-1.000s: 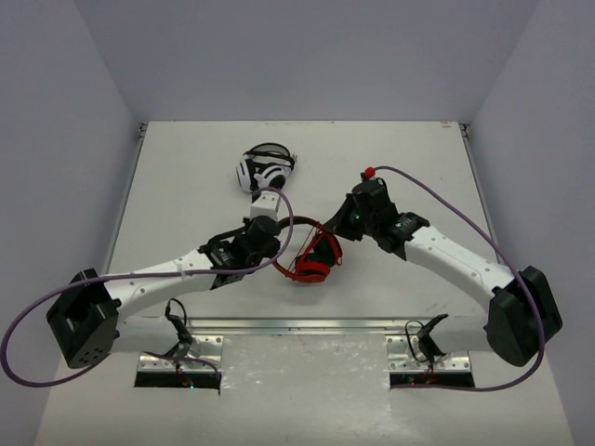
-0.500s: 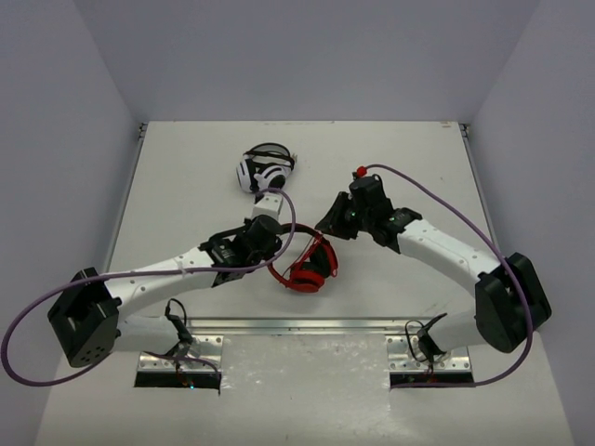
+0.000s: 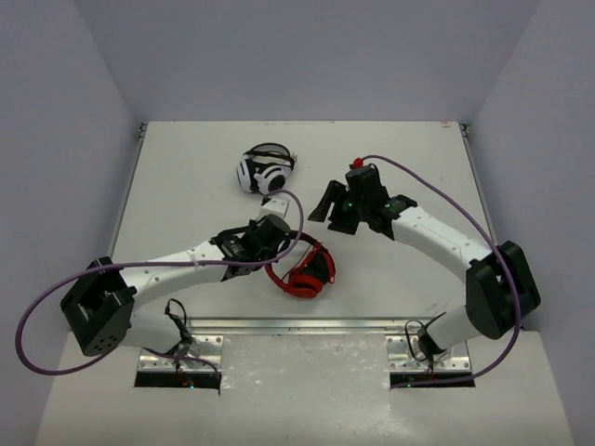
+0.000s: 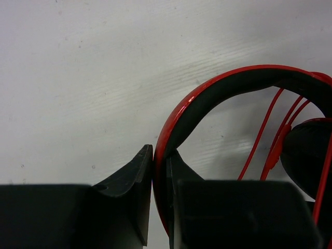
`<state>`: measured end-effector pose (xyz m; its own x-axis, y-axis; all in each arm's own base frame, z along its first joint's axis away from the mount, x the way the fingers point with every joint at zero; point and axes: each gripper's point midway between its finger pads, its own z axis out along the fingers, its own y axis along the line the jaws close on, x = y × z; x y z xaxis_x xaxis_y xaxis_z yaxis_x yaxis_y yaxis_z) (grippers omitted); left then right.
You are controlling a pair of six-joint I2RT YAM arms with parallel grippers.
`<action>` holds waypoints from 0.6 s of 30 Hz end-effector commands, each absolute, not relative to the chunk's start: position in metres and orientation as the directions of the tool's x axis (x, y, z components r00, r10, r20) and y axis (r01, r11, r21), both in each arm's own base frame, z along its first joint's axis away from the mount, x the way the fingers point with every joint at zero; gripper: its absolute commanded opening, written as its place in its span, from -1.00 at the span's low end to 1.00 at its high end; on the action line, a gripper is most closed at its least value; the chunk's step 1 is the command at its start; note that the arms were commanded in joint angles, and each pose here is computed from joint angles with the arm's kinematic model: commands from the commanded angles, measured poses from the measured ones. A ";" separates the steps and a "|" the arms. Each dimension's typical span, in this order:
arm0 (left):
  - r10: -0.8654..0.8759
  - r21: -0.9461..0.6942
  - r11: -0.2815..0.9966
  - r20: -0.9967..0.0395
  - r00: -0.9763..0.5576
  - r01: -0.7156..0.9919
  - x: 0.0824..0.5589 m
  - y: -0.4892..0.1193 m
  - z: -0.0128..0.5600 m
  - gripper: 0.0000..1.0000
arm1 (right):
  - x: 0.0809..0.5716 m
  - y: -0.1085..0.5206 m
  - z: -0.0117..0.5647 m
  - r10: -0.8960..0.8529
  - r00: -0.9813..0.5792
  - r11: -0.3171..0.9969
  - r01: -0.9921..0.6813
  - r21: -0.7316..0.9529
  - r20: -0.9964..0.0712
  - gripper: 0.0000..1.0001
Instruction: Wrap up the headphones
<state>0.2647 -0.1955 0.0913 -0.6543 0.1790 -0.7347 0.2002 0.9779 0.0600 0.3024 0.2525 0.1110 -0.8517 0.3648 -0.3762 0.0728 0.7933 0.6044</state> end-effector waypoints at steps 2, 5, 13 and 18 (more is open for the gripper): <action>0.079 -0.037 0.983 -0.798 -0.598 0.178 0.282 -0.215 0.120 -0.99 | 0.328 0.251 0.164 0.360 -0.823 0.779 0.007 0.627 -0.439 0.44; 0.069 -0.048 0.982 -0.808 -0.585 0.183 0.284 -0.218 0.122 -0.99 | 0.340 0.236 0.186 0.378 -0.799 0.781 0.004 0.624 -0.468 0.48; 0.112 -0.065 0.950 -0.843 -0.527 0.305 0.300 -0.237 0.142 -0.99 | 0.332 0.183 0.216 0.362 -0.754 0.803 -0.047 0.594 -0.548 0.98; 0.195 -0.067 0.879 -0.853 -0.483 0.473 0.311 -0.273 0.161 -0.99 | 0.291 0.174 0.218 0.240 -0.750 0.806 -0.200 0.557 -0.616 0.98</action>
